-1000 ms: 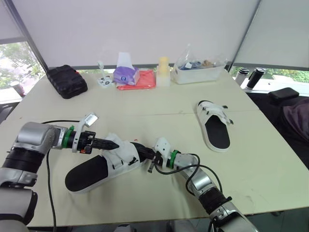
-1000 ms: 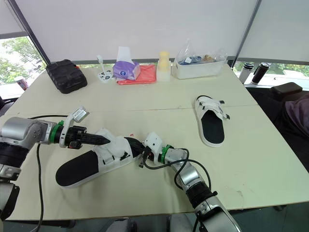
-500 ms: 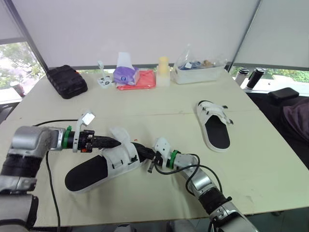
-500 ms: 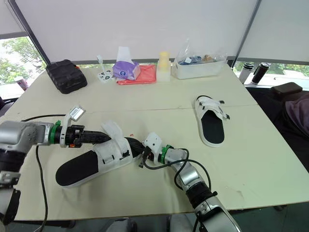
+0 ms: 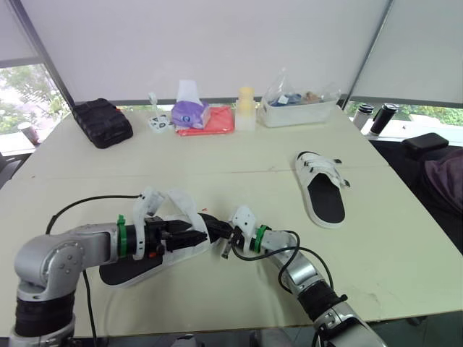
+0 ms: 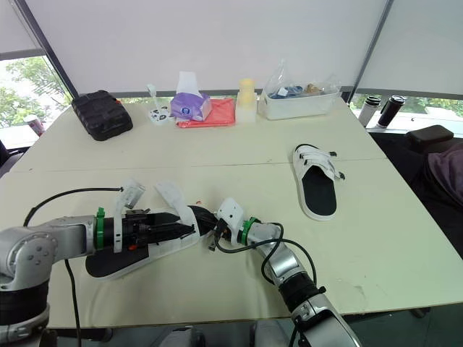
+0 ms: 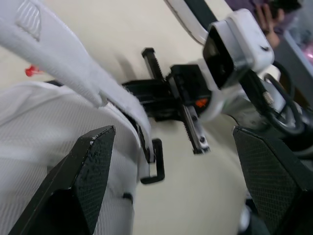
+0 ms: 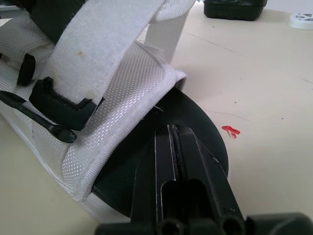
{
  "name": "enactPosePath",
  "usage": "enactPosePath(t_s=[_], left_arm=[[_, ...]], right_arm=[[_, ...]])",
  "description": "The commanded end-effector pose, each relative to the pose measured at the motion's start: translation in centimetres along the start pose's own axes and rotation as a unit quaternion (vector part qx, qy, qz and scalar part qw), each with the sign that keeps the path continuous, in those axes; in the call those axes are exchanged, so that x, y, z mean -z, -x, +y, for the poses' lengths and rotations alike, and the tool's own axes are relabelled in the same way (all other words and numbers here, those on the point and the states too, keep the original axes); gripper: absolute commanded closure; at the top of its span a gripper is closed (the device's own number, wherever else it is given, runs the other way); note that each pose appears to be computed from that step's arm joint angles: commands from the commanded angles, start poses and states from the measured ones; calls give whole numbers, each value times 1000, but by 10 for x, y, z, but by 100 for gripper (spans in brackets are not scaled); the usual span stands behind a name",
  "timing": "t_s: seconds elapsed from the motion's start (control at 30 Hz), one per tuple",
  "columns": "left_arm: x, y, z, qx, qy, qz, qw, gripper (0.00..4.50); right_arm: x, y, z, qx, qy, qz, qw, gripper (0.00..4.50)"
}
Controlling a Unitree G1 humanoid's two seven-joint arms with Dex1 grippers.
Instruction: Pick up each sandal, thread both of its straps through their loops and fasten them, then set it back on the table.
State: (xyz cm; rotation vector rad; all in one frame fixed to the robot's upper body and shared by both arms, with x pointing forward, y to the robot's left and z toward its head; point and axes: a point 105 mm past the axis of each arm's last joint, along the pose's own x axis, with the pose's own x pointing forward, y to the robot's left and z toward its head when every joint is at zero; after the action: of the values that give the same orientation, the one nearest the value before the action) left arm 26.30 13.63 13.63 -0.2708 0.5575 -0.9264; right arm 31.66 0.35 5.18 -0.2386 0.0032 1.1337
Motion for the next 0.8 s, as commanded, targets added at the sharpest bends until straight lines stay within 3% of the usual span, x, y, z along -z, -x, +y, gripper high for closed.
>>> enactPosePath(t_s=[0.03, 0.13, 0.2, 0.27, 0.43, 0.57, 0.8], left_arm=[[-9, -7, 0, -12, -14, -18, 1000, 55], [-11, -15, 6, -21, -7, -24, 999, 55], [-13, -19, 11, -29, -3, -28, 999, 107], [-14, -21, 13, -30, 0, -27, 999, 181], [-16, -23, 17, -36, 3, -26, 999, 430], [-19, -22, 17, -31, 11, -30, 999, 446], [-35, 9, 7, 80, 110, -47, 990, 446]], right_arm=[[74, 16, 26, -24, -68, 131, 989, 450], [74, 16, 26, -23, -67, 131, 989, 450], [74, 17, 26, -20, -68, 132, 989, 450], [74, 17, 25, -17, -68, 132, 989, 450], [75, 19, 23, -9, -73, 131, 989, 450], [75, 19, 22, -7, -74, 130, 989, 450], [74, 18, 22, -6, -76, 129, 989, 450]])
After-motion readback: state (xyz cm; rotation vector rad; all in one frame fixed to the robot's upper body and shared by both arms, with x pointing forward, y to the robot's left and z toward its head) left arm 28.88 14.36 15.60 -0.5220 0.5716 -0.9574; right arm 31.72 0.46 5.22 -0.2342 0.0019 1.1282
